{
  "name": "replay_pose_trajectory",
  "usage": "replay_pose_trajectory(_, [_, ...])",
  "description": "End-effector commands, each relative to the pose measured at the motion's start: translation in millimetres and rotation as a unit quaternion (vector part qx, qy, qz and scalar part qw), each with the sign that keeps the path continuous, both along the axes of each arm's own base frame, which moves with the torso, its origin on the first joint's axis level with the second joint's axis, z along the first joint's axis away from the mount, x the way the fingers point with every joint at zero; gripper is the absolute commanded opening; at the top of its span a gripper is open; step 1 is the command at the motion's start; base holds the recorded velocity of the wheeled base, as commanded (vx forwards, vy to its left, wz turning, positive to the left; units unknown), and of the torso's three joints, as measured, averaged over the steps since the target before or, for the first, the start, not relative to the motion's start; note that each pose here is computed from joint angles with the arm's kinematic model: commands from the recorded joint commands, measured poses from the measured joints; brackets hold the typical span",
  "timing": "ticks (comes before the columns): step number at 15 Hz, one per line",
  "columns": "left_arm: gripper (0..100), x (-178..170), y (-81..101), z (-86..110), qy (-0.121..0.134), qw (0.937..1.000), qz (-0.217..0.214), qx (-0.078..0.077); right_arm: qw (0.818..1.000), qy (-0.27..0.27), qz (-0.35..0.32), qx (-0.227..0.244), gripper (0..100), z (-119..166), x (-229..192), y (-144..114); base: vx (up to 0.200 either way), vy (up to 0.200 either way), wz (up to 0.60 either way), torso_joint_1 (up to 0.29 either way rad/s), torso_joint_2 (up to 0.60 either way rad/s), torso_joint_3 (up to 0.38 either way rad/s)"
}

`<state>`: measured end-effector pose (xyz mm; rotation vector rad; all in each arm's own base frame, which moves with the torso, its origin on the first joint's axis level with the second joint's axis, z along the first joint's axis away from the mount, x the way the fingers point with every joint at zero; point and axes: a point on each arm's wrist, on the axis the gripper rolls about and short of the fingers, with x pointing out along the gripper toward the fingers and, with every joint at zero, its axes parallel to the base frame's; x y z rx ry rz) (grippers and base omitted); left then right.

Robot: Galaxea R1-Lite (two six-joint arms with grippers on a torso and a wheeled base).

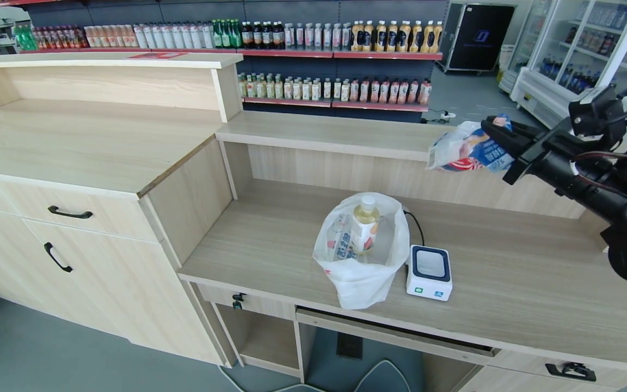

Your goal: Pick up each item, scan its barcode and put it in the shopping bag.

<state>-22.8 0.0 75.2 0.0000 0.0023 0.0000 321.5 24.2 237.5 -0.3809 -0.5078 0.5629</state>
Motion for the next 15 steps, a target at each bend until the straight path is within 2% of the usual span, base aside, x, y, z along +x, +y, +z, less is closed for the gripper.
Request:
replay_pose_trajectory(1, [100, 0.0, 0.0, 0.0, 0.000, 1.0000, 0.000, 0.000, 0.995, -0.064, 0.078, -0.017, 0, 33.6, -5.2, 21.5, 0.000, 0.000, 0.00, 0.000, 0.00, 0.000])
replay_pose_trajectory(2, [100, 0.0, 0.0, 0.0, 0.000, 1.0000, 0.000, 0.000, 0.992, -0.077, 0.096, -0.021, 0, 40.5, -5.6, 25.8, 0.000, 0.000, 0.00, 0.000, 0.00, 0.000])
replay_pose_trajectory(3, [100, 0.0, 0.0, 0.0, 0.000, 1.0000, 0.000, 0.000, 0.982, -0.106, 0.153, -0.037, 0, 57.8, -8.7, 37.8, 0.000, 0.000, 0.00, 0.000, 0.00, 0.000])
replay_pose_trajectory(5, [100, 0.0, 0.0, 0.0, 0.000, 1.0000, 0.000, 0.000, 0.961, -0.138, 0.229, -0.076, 0, 72.4, -17.7, 47.8, 0.000, 0.000, 0.00, 0.000, 0.00, 0.000])
replay_pose_trajectory(6, [100, 0.0, 0.0, 0.0, 0.000, 1.0000, 0.000, 0.000, 0.955, -0.144, 0.244, -0.087, 0, 74.5, -21.0, 48.2, 0.000, 0.000, 0.00, 0.000, 0.00, 0.000])
replay_pose_trajectory(7, [100, 0.0, 0.0, 0.0, 0.000, 1.0000, 0.000, 0.000, 0.935, -0.157, 0.292, -0.123, 0, 75.2, -27.3, 48.0, 0.000, 0.000, 0.00, 0.000, 0.00, 0.000])
replay_pose_trajectory(10, [100, 0.0, 0.0, 0.0, 0.000, 1.0000, 0.000, 0.000, 0.903, -0.169, 0.358, -0.169, 0, 72.9, -28.2, 46.0, 0.000, 0.000, 0.00, 0.000, 0.00, 0.000])
replay_pose_trajectory(12, [100, 0.0, 0.0, 0.0, 0.000, 1.0000, 0.000, 0.000, 0.889, -0.150, 0.394, -0.182, 0, 73.5, -31.1, 46.3, 0.000, 0.000, 0.00, 0.000, 0.00, 0.000])
replay_pose_trajectory(13, [100, 0.0, 0.0, 0.0, 0.000, 1.0000, 0.000, 0.000, 0.872, -0.158, 0.418, -0.200, 0, 85.7, -37.3, 49.6, 0.000, 0.000, 0.00, 0.000, 0.00, 0.000])
replay_pose_trajectory(15, [100, 0.0, 0.0, 0.0, 0.000, 1.0000, 0.000, 0.000, 0.858, -0.164, 0.444, -0.197, 0, 99.2, -43.9, 63.3, 0.000, 0.000, 0.00, 0.000, 0.00, 0.000])
